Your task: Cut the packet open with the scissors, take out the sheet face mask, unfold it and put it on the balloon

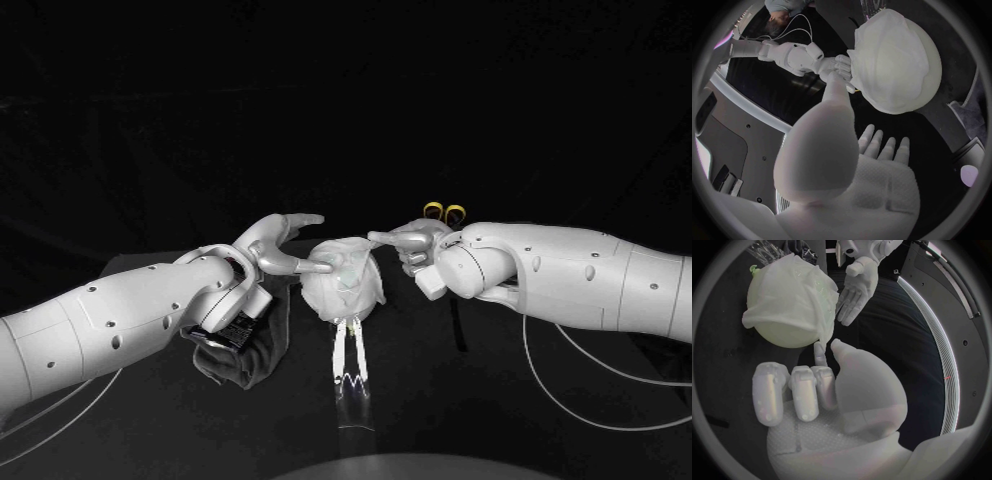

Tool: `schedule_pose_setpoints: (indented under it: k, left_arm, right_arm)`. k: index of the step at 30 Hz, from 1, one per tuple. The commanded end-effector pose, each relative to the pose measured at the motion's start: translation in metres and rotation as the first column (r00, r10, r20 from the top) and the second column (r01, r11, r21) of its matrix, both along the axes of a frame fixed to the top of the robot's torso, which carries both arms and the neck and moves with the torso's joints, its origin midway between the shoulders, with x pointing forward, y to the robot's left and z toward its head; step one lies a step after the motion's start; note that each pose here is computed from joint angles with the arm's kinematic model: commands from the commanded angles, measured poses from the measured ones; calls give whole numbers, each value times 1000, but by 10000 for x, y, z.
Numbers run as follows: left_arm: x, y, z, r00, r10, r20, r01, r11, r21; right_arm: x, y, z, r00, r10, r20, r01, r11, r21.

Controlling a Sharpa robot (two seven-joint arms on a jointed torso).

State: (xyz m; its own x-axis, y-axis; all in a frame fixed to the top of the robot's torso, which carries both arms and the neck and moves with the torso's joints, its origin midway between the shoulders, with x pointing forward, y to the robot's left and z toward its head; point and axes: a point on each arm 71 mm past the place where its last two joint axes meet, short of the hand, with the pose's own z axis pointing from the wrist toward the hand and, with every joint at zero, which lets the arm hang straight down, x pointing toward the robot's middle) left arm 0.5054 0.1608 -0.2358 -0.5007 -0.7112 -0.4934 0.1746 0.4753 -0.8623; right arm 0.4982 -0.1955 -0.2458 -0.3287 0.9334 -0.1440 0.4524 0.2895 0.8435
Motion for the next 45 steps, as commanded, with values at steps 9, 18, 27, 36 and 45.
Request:
schedule_pose_setpoints:
  k: [9, 18, 27, 36, 45]
  left_arm:
    - [-8, -49, -37, 999, -35, -26, 36, 999, 35]
    - [-10, -69, -56, 999, -41, -37, 42, 998, 47]
    - [-9, -69, -73, 998, -42, -48, 45, 997, 63]
    - [3, -59, -94, 997, -34, -63, 39, 996, 85]
    - [7, -51, -104, 997, -26, -70, 33, 995, 94]
  right_arm:
    - [28, 19, 6, 1000, 0, 15, 0, 1000, -3]
    - [39, 44, 13, 999, -7, 32, 8, 1000, -12]
    - [61, 49, 23, 998, -33, 54, 34, 999, -20]
    - [83, 32, 54, 993, -68, 100, 70, 997, -18]
    - [90, 39, 92, 988, -65, 139, 64, 998, 13]
